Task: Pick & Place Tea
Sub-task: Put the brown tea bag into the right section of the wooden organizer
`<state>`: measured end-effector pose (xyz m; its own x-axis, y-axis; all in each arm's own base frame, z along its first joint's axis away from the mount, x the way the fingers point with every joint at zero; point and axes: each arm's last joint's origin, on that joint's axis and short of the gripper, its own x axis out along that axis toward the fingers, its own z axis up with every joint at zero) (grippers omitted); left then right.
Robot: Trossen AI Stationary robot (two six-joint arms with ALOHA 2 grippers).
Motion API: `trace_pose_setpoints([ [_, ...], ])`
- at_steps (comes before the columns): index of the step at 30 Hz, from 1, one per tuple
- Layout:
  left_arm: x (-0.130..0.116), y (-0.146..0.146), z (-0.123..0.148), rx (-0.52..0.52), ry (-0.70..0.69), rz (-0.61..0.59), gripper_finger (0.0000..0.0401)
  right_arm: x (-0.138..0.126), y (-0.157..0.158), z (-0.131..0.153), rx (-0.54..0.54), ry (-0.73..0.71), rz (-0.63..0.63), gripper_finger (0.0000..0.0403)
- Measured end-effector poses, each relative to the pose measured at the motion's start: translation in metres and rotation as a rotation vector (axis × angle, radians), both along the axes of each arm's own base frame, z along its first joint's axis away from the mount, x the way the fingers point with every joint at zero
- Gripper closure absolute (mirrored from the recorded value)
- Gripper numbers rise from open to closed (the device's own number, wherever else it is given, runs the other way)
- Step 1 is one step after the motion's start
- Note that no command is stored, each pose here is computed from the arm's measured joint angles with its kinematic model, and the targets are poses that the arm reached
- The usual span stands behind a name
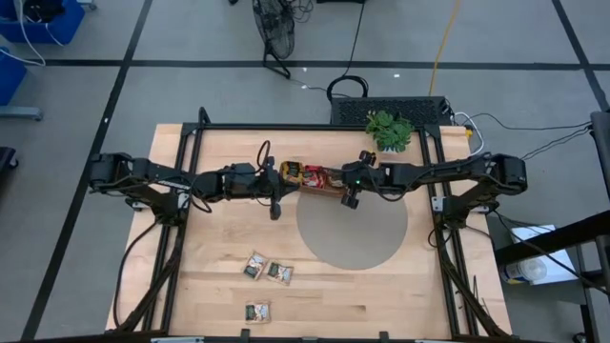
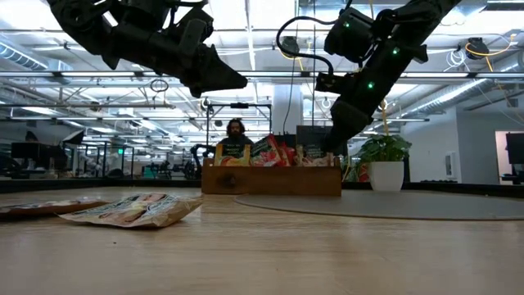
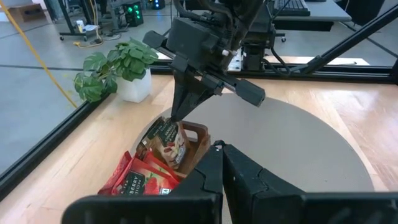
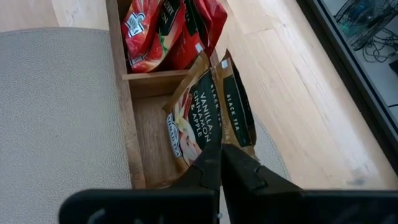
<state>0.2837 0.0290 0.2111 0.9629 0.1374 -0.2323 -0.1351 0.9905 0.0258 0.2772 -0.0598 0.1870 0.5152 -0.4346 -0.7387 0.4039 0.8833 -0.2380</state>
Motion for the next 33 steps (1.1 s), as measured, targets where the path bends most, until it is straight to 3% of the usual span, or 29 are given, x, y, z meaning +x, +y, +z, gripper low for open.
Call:
trace_pose_setpoints([
  [7,0.0,0.0,0.0,0.0,0.001,0.0,0.0391,-0.001,-0.005,0.0,-0.007,-0.007,-0.052,0.0388],
  [17,0.0,0.0,-0.002,-0.001,0.019,-0.001,0.0391,0.001,-0.006,0.008,-0.028,-0.068,-0.033,0.0294],
  [23,-0.003,-0.014,-0.005,0.129,0.099,-0.067,0.0387,0.005,0.012,0.029,-0.04,-0.204,0.093,0.026],
  [27,-0.009,-0.041,-0.017,0.106,0.235,-0.185,0.0346,0.004,0.024,0.035,-0.007,-0.235,0.15,0.0252],
  [30,-0.013,-0.066,-0.021,-0.001,0.341,-0.256,0.0294,0.004,0.029,0.033,-0.001,-0.212,0.164,0.025],
  [33,-0.02,-0.087,-0.024,-0.113,0.509,-0.25,0.0238,0.005,0.029,0.032,-0.005,-0.218,0.166,0.025],
])
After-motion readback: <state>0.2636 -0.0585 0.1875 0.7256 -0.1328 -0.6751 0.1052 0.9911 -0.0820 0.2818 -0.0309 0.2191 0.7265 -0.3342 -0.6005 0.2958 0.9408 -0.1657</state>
